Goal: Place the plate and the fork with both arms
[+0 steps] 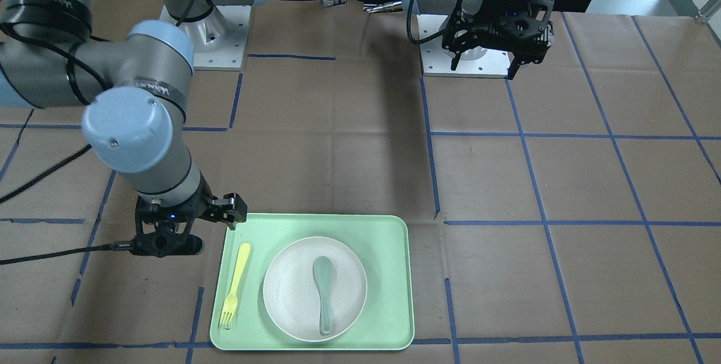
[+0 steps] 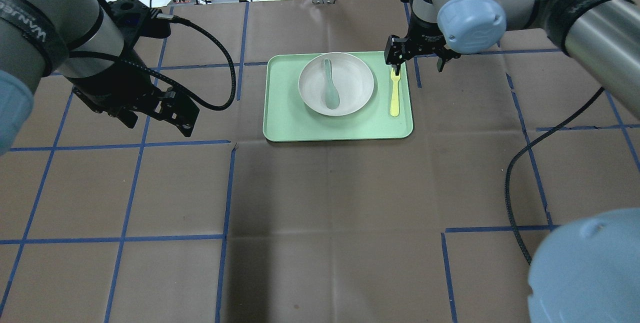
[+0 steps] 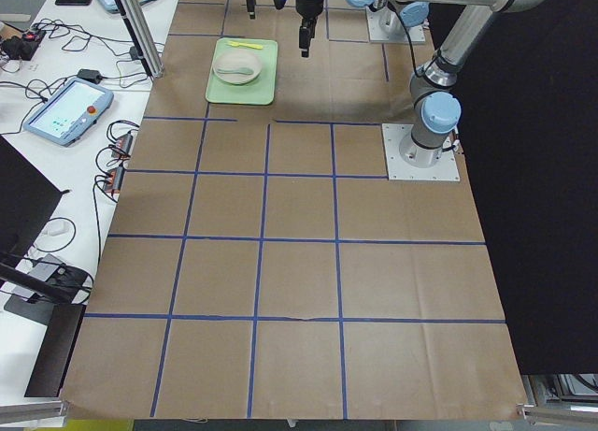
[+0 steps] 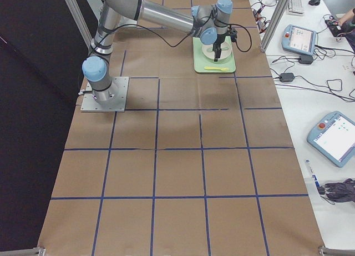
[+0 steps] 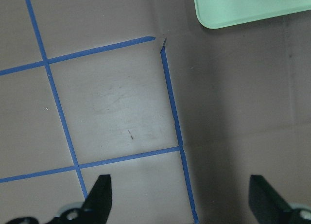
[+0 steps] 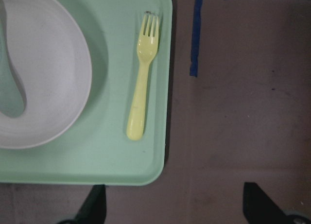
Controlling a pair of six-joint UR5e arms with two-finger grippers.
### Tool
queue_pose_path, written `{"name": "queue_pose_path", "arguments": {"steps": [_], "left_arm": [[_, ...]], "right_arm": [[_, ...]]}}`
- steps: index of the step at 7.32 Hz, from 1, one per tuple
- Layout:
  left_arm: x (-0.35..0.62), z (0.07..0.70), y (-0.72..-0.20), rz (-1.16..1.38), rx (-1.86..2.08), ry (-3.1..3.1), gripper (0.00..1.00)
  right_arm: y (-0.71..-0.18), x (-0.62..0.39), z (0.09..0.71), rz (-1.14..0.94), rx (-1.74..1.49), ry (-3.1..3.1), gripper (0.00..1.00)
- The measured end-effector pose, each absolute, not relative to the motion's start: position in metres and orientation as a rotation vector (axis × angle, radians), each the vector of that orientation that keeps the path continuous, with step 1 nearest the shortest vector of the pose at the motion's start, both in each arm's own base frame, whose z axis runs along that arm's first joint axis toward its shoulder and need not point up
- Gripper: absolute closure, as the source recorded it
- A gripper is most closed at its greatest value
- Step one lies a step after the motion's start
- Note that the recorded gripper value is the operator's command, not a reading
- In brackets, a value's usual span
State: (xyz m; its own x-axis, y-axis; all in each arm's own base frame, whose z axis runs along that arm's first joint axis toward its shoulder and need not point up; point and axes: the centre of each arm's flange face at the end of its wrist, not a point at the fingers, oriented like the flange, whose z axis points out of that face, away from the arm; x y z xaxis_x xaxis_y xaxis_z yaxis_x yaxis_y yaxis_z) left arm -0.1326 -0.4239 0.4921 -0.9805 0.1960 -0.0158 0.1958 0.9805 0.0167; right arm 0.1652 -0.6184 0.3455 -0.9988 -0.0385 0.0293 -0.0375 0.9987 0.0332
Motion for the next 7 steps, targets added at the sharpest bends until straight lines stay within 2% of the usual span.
{"name": "queue_pose_path", "arguments": {"steps": [3,7], "left_arm": [[-0.133,0.492,-0.424,0.025,0.31,3.109,0.0],[-0.133,0.492,-0.422,0.026,0.317,3.109,0.01]], "right_arm": [[-0.54,0.139,0.416,-0.028,0.064,-3.11,0.0],[-0.469,0.141,0.459,-0.04,0.056,-3.113,0.0]]}}
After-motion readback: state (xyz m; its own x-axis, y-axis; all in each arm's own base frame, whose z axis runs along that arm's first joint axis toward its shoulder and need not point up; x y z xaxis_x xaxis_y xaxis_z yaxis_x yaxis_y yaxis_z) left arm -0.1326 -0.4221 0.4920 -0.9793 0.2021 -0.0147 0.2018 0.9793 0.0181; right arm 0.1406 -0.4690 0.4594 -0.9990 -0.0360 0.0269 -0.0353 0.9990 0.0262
